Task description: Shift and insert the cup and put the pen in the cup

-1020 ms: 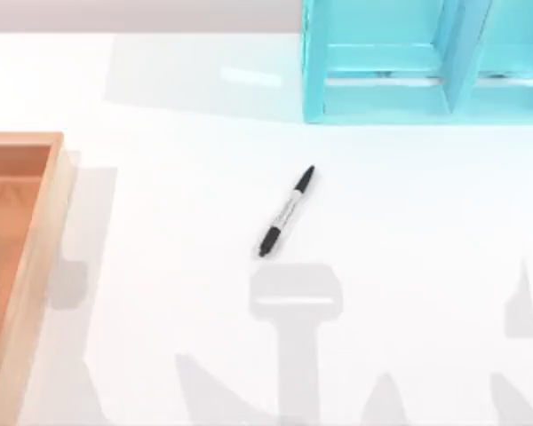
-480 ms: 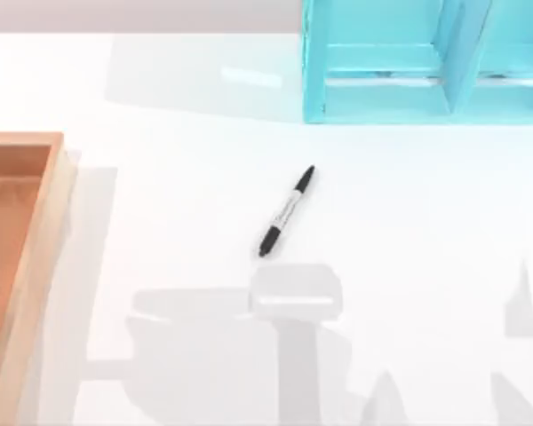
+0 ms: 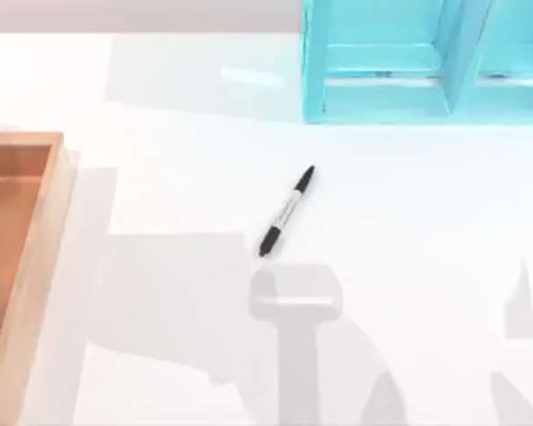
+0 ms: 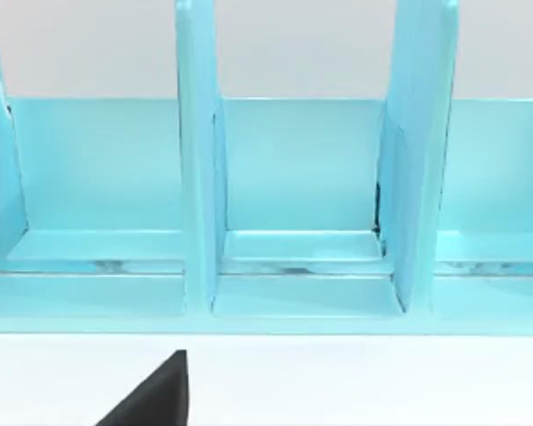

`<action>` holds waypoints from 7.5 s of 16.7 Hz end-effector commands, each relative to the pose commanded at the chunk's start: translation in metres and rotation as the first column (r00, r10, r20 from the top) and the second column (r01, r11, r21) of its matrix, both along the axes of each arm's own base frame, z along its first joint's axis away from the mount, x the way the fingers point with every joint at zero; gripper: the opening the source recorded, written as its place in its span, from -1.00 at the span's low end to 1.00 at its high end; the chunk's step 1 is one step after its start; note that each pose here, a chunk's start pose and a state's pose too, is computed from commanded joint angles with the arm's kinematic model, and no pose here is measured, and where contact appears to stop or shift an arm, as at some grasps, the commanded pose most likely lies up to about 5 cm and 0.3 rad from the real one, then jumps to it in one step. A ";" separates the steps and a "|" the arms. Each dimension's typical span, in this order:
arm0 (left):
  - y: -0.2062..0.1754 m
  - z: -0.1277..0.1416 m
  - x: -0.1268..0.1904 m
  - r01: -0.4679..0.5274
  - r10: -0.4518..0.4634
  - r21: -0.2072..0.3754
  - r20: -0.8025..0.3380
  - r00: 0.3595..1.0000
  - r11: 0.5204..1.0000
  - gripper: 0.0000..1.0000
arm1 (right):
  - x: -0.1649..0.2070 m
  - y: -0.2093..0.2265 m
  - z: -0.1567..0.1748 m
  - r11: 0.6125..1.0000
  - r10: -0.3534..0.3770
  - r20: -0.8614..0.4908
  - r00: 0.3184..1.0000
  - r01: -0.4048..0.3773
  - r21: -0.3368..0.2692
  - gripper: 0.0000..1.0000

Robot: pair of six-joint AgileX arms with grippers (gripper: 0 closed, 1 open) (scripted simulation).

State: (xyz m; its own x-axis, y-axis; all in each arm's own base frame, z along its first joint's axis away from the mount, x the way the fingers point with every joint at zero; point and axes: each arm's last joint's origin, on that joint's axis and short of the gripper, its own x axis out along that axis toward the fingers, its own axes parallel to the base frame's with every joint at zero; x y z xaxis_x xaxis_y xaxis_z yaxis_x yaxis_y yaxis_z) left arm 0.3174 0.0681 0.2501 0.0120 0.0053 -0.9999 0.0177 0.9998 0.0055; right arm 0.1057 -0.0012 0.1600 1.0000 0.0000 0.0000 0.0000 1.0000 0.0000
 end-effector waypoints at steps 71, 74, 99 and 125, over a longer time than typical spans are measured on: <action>-0.154 0.039 0.003 0.005 -0.005 0.002 -0.027 1.000 1.000 -1.00 | 0.000 0.000 0.000 1.000 0.000 0.000 1.000 0.000 0.000 1.00; -0.182 0.013 0.009 0.002 -0.002 0.003 -0.020 1.000 1.000 -1.00 | 0.000 0.000 0.000 1.000 0.000 0.000 1.000 0.000 0.000 1.00; -0.236 -0.086 0.012 0.002 -0.002 -0.009 0.015 1.000 1.000 -0.40 | 0.000 0.000 0.000 1.000 0.000 0.000 1.000 0.000 0.000 1.00; -0.245 -0.020 0.023 0.005 -0.005 -0.004 0.004 1.000 1.000 1.00 | 0.000 0.000 0.000 1.000 0.000 0.000 1.000 0.000 0.000 1.00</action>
State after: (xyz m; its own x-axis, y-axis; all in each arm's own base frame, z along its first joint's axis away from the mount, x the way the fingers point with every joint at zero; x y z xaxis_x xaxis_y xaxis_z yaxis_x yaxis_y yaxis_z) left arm 0.3403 -0.1767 0.2306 0.0161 0.0016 -0.9999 0.0223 0.9997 0.0020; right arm 0.1057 -0.0012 0.1600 1.0000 0.0000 0.0000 0.0000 1.0000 0.0000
